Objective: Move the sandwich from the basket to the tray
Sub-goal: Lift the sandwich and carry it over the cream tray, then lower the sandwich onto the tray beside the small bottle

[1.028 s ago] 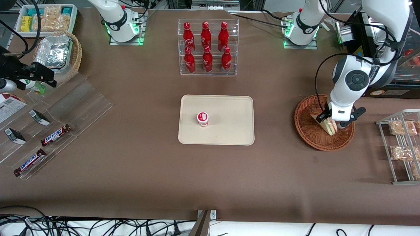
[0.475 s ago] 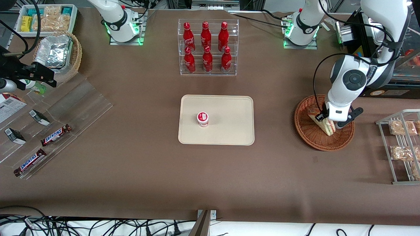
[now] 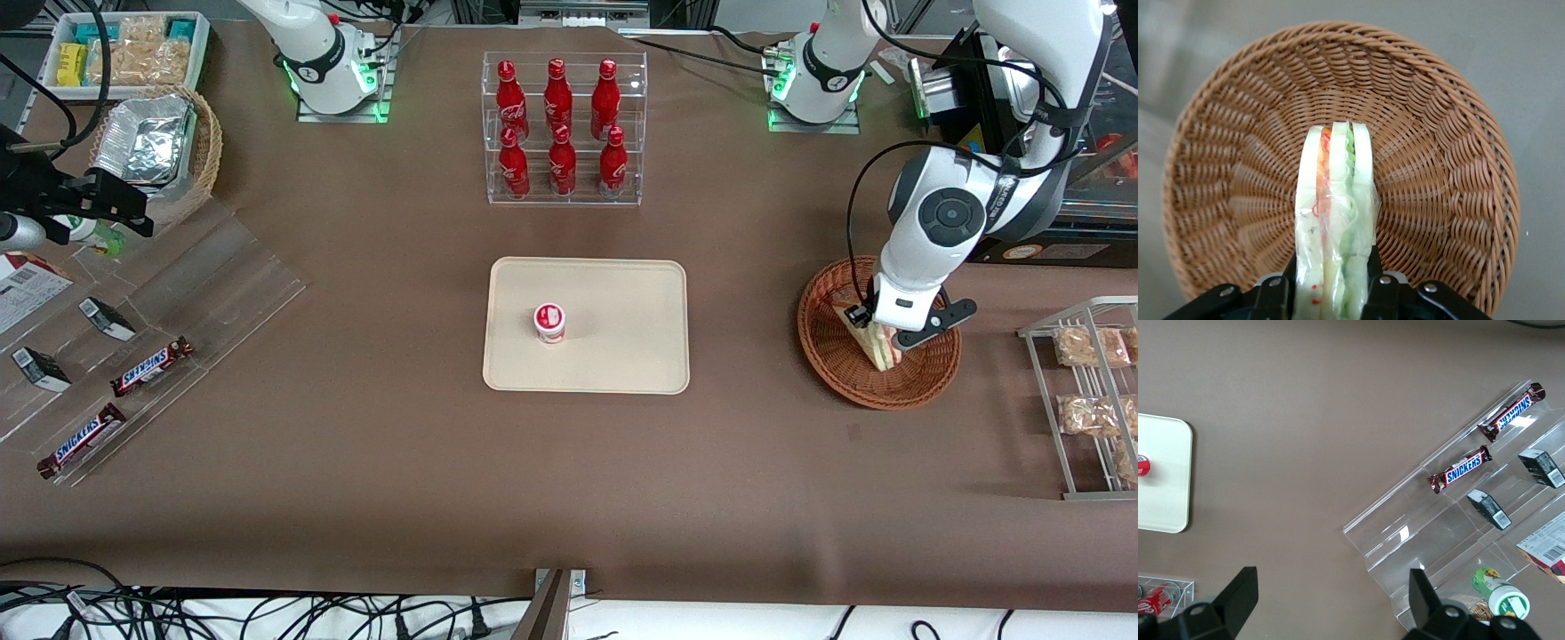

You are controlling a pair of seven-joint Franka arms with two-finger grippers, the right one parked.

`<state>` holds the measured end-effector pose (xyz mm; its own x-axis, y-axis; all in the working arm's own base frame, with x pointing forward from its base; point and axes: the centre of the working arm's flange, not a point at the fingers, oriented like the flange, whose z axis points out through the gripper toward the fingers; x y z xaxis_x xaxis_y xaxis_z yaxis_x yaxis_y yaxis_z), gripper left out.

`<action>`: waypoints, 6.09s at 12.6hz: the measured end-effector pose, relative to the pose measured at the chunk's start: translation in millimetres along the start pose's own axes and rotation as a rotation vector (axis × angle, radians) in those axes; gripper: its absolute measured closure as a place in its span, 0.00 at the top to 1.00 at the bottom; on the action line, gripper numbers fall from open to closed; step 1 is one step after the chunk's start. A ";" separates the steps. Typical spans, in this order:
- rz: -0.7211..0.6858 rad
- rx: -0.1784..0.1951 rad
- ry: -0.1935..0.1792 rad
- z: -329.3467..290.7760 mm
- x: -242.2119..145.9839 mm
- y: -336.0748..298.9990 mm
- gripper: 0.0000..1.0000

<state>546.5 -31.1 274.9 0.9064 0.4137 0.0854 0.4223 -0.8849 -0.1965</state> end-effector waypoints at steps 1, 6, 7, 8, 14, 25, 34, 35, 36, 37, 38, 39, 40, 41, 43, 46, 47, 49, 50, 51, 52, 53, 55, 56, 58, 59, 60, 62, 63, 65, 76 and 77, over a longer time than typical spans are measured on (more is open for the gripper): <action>0.028 0.024 -0.011 -13.1 4.0 4.0 0.39; 0.156 0.082 -0.049 -79.8 -3.6 50.4 0.38; 0.175 0.068 -0.053 -92.9 -11.0 65.3 0.38; 0.192 0.048 -0.061 -106.4 -19.6 80.3 0.38; 0.338 -0.061 -0.079 -169.1 -88.0 159.3 0.38; 0.407 -0.233 -0.063 -152.9 -189.8 274.2 0.37; 0.398 -0.238 -0.009 -108.6 -194.3 298.4 0.37; 0.399 -0.237 -0.006 -107.0 -194.3 298.9 0.36; 0.395 -0.235 0.002 -104.6 -194.2 299.9 0.36; 0.392 -0.231 0.017 -100.6 -194.2 301.2 0.36; 0.391 -0.226 0.028 -94.9 -194.5 302.8 0.36; 0.389 -0.222 0.032 -89.5 -194.3 304.5 0.36; 0.387 -0.220 0.032 -84.5 -193.4 306.4 0.36; 0.388 -0.219 0.031 -80.9 -191.9 308.4 0.36; 0.384 -0.216 0.034 -73.7 -189.3 311.6 0.36; 0.374 -0.195 0.064 -59.3 -193.4 316.4 0.35; 0.372 -0.193 0.067 -56.2 -198.3 319.5 0.35; 0.375 -0.201 0.066 -56.5 -204.8 326.6 0.35; 0.376 -0.206 0.067 -58.3 -207.1 330.0 0.35; 0.378 -0.209 0.068 -59.4 -208.9 332.4 0.35; 0.381 -0.210 0.071 -59.1 -209.9 333.9 0.35; 0.382 -0.209 0.073 -58.0 -210.1 334.7 0.35; 0.382 -0.207 0.067 -53.9 -210.3 335.5 0.35; 0.382 -0.205 0.069 -52.1 -210.3 335.5 0.35; 0.379 -0.198 0.085 -48.9 -210.2 335.8 0.35; 0.375 -0.196 0.089 -46.7 -210.5 336.1 0.35; 0.375 -0.194 0.089 -44.9 -210.8 336.2 0.35; 0.374 -0.194 0.087 -43.9 -210.7 336.6 0.35; 0.373 -0.194 0.086 -43.5 -210.6 336.8 0.35; 0.371 -0.194 0.083 -42.1 -210.8 337.1 0.36; 0.377 -0.193 0.085 -41.6 -220.6 343.6 1.00; 0.372 -0.199 0.090 -45.4 -217.4 344.9 1.00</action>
<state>495.4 -436.0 232.9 0.9902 0.0465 0.1314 0.0519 -0.9979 -0.0384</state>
